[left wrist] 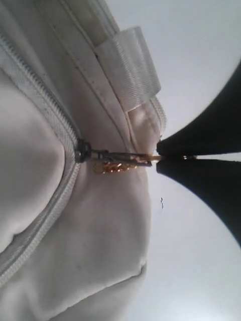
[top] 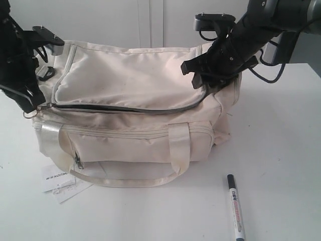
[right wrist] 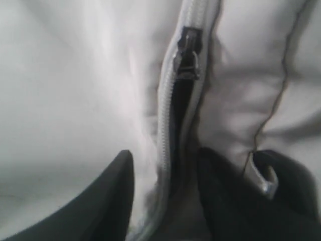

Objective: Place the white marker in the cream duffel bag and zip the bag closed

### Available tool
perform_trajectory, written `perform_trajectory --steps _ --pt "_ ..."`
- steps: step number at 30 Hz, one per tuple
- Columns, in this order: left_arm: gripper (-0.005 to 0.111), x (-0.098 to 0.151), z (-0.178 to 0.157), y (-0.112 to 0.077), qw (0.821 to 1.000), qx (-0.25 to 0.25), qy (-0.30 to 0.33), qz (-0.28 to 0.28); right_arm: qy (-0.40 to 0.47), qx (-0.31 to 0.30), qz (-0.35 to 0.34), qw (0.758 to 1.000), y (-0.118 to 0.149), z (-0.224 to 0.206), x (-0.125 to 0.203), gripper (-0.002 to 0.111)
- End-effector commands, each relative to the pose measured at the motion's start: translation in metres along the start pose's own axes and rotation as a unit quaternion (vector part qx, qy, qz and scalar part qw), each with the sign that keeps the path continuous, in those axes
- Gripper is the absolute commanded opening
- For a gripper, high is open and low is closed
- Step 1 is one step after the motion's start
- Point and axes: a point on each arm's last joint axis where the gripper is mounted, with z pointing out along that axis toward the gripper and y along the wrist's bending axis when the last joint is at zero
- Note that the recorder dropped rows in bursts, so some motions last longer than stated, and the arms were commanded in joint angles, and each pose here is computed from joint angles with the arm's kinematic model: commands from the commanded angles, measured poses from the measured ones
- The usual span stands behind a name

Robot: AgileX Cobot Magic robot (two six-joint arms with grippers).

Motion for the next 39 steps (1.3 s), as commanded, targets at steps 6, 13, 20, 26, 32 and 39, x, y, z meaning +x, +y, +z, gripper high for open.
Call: perform_trajectory --steps 6,13,20,26,32,39 --pt "0.000 0.008 -0.004 -0.008 0.999 0.041 0.022 -0.006 -0.043 -0.024 -0.083 0.995 0.014 -0.069 -0.004 0.062" --pt "0.000 0.005 -0.004 -0.007 0.999 0.033 0.007 -0.007 -0.057 -0.133 -0.208 0.967 0.039 -0.094 0.001 0.056" --pt "0.000 0.004 -0.004 -0.006 0.999 0.031 0.003 -0.007 -0.081 -0.244 -0.319 0.912 0.080 -0.089 0.011 0.054" --pt "0.000 0.004 -0.004 -0.006 1.000 0.030 0.002 -0.007 -0.094 -0.247 -0.344 0.901 0.121 -0.065 0.012 0.054" --pt "0.000 0.003 -0.004 -0.006 1.000 0.026 -0.005 -0.007 -0.104 -0.233 -0.388 0.885 0.147 -0.030 0.015 0.054" --pt "0.000 0.002 -0.004 -0.006 0.999 0.031 -0.007 -0.009 -0.132 -0.202 -0.422 0.874 0.168 0.003 0.016 0.054"
